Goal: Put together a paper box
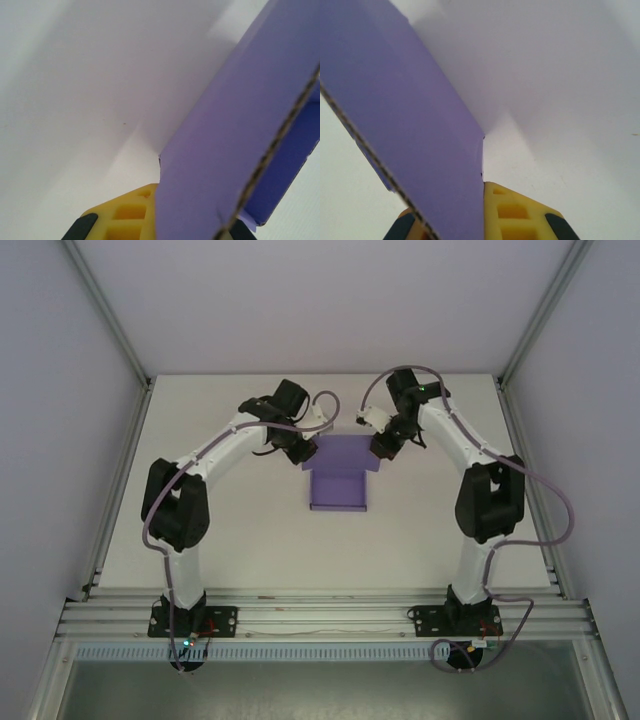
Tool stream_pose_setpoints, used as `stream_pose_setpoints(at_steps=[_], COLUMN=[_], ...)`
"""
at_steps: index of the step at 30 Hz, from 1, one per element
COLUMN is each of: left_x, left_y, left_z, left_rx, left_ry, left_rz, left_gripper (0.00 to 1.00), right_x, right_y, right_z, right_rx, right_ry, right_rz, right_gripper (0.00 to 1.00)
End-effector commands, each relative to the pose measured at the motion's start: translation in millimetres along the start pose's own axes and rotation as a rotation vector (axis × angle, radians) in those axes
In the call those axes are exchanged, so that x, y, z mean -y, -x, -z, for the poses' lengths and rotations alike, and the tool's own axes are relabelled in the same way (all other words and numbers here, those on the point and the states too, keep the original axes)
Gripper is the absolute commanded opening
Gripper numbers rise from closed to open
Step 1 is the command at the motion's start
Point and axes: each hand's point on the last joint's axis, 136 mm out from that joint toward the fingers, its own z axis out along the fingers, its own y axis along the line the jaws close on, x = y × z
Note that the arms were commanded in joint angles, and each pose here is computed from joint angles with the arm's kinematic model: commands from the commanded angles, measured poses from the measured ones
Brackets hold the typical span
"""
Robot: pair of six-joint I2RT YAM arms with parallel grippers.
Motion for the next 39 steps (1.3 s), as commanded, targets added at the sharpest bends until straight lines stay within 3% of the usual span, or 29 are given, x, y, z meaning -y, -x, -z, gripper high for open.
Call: stream_pose_setpoints(at_steps=[1,7,12,17,22,33,39], left_x=[-24.7,-36.8,-40.4,-35.6,-26.6,-4.3,14.9], left_y=[15.6,39.7,48.8,58.3,54.4,20.8,-4.4], left_z=[22.6,25.3,16.0,12.9,-7.5,-60.7,-61.4], left_rx=[0.087,0.243,0.298,0.351,0.347,0.318,0.358], left_ry=[0.158,0.217,0.203,0.233,0.275,0.227,0.214], left_rz=[0.159,0.512,0.737,0.781,0.805,0.889,0.867], left_gripper=[0.00,0.01,0.03,0.03,0.06,0.08,0.09], right_x=[30.8,16.4,15.5,23.7,24.1,7.6,-2.8], right_y=[17.6,49.0,49.3,45.1,47.1,21.5,1.2], right_z=[27.2,43.7,42.8,37.7,30.9,-18.3,-39.4], right_rx=[0.107,0.324,0.350,0.449,0.516,0.463,0.459], right_ry=[-0.219,-0.223,-0.239,-0.284,-0.321,-0.400,-0.405], right_rz=[-0.244,-0.534,-0.755,-0.927,-0.945,-0.853,-0.849], right_gripper=[0.00,0.00,0.00,0.00,0.00,0.00,0.00])
